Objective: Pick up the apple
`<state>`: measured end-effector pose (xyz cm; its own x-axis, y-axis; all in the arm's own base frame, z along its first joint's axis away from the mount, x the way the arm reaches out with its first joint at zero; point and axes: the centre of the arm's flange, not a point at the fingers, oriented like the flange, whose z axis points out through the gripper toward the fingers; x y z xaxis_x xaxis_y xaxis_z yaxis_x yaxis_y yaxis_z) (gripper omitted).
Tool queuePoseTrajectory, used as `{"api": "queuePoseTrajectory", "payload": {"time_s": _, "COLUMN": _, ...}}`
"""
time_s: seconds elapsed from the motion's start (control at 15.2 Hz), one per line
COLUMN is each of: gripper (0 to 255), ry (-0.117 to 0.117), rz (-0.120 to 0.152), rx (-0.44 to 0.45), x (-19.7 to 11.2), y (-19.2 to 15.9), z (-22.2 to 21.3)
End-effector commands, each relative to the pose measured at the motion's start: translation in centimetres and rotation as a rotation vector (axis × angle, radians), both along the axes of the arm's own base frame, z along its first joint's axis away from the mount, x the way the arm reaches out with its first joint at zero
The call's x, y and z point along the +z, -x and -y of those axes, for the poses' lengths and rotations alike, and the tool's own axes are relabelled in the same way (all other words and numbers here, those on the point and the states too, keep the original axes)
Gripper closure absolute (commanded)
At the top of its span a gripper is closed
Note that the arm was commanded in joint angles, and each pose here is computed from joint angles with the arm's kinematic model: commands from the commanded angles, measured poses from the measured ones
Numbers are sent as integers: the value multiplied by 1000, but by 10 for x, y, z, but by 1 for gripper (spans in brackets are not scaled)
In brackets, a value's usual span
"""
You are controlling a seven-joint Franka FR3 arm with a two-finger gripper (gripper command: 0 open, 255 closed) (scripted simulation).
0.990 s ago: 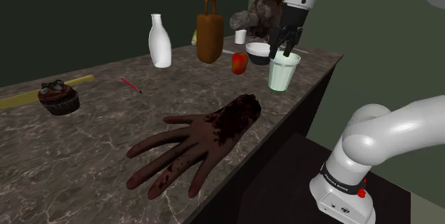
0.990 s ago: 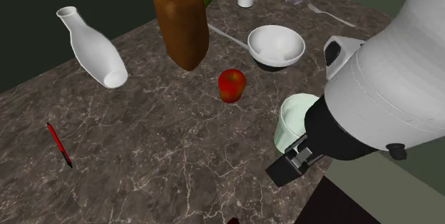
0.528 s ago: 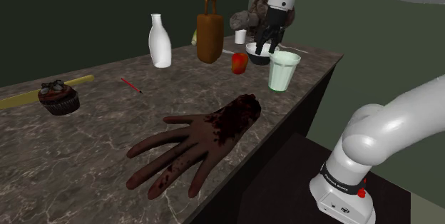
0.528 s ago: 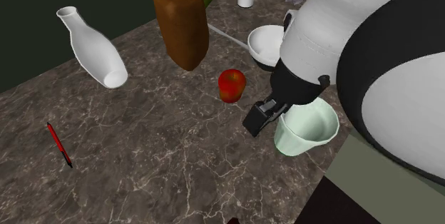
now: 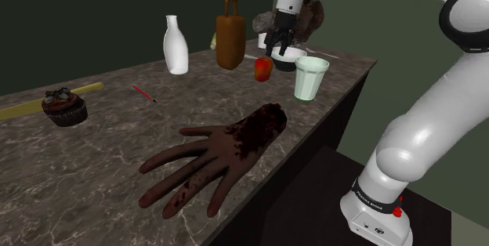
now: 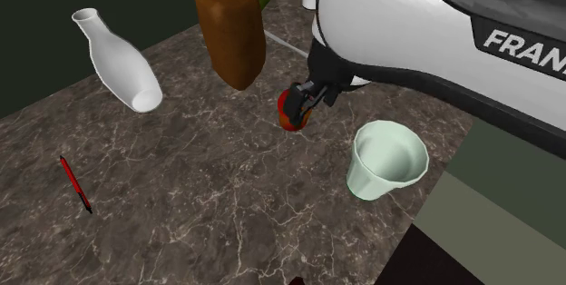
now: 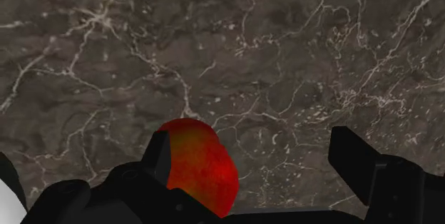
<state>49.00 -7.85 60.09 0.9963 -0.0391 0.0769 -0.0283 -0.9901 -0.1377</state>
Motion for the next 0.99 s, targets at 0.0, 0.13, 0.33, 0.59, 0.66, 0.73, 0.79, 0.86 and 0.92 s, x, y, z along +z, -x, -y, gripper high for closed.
{"api": "queuePoseTrajectory", "payload": {"time_s": 0.0, "gripper": 0, "ry": -5, "rz": 0, "rx": 13, "x": -4, "y": -26, "z": 10}}
{"api": "queuePoseTrajectory", "payload": {"time_s": 0.13, "gripper": 0, "ry": -10, "rz": -1, "rx": 26, "x": -9, "y": -51, "z": 19}}
{"api": "queuePoseTrajectory", "payload": {"time_s": 0.33, "gripper": 0, "ry": -18, "rz": -2, "rx": 44, "x": -16, "y": -88, "z": 33}}
{"api": "queuePoseTrajectory", "payload": {"time_s": 0.59, "gripper": 0, "ry": -21, "rz": -3, "rx": 53, "x": -31, "y": -107, "z": 39}}
{"api": "queuePoseTrajectory", "payload": {"time_s": 0.66, "gripper": 0, "ry": -21, "rz": -3, "rx": 53, "x": -36, "y": -107, "z": 39}}
{"api": "queuePoseTrajectory", "payload": {"time_s": 0.73, "gripper": 0, "ry": -21, "rz": -3, "rx": 53, "x": -41, "y": -107, "z": 39}}
{"api": "queuePoseTrajectory", "payload": {"time_s": 0.79, "gripper": 0, "ry": -21, "rz": -3, "rx": 53, "x": -47, "y": -107, "z": 39}}
{"api": "queuePoseTrajectory", "payload": {"time_s": 0.86, "gripper": 0, "ry": -21, "rz": -3, "rx": 53, "x": -52, "y": -107, "z": 39}}
{"api": "queuePoseTrajectory", "payload": {"time_s": 0.92, "gripper": 0, "ry": -21, "rz": -3, "rx": 53, "x": -57, "y": -107, "z": 39}}
